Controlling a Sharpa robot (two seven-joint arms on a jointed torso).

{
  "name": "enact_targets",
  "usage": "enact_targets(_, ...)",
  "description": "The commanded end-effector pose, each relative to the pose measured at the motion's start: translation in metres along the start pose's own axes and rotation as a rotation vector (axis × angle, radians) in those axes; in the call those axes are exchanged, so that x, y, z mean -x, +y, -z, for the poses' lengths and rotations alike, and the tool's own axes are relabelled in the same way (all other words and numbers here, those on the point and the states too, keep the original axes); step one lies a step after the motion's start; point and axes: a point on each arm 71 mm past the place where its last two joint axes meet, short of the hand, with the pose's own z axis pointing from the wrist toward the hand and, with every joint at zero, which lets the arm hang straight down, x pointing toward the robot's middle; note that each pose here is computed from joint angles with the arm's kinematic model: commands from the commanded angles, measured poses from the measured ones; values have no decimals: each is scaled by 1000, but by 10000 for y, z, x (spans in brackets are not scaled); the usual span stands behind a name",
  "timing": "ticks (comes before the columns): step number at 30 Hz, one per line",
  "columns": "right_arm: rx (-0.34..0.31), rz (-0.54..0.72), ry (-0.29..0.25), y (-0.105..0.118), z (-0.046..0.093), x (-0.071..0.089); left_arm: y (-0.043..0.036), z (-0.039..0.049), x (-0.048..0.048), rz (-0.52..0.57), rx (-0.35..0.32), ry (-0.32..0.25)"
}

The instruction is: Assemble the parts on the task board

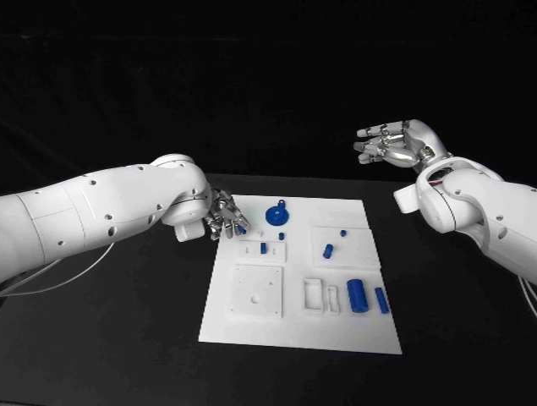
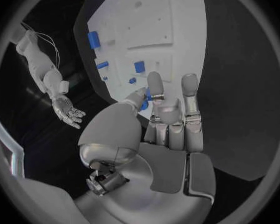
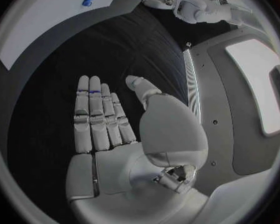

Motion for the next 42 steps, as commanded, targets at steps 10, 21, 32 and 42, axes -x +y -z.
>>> enact_targets(10, 2, -8, 22, -11, 24, -31, -82, 9, -167, -74, -19, -111)
enact_targets(21, 0, -8, 23, -18, 29, -27, -86, -41, -343, -121, 0, -17)
enact_targets(32, -2, -9, 26, -29, 32, -39, -86, -82, -406, -130, 8, 2)
enact_targets(42, -4, -8, 26, -44, 41, -40, -79, -98, -428, -130, 9, -5)
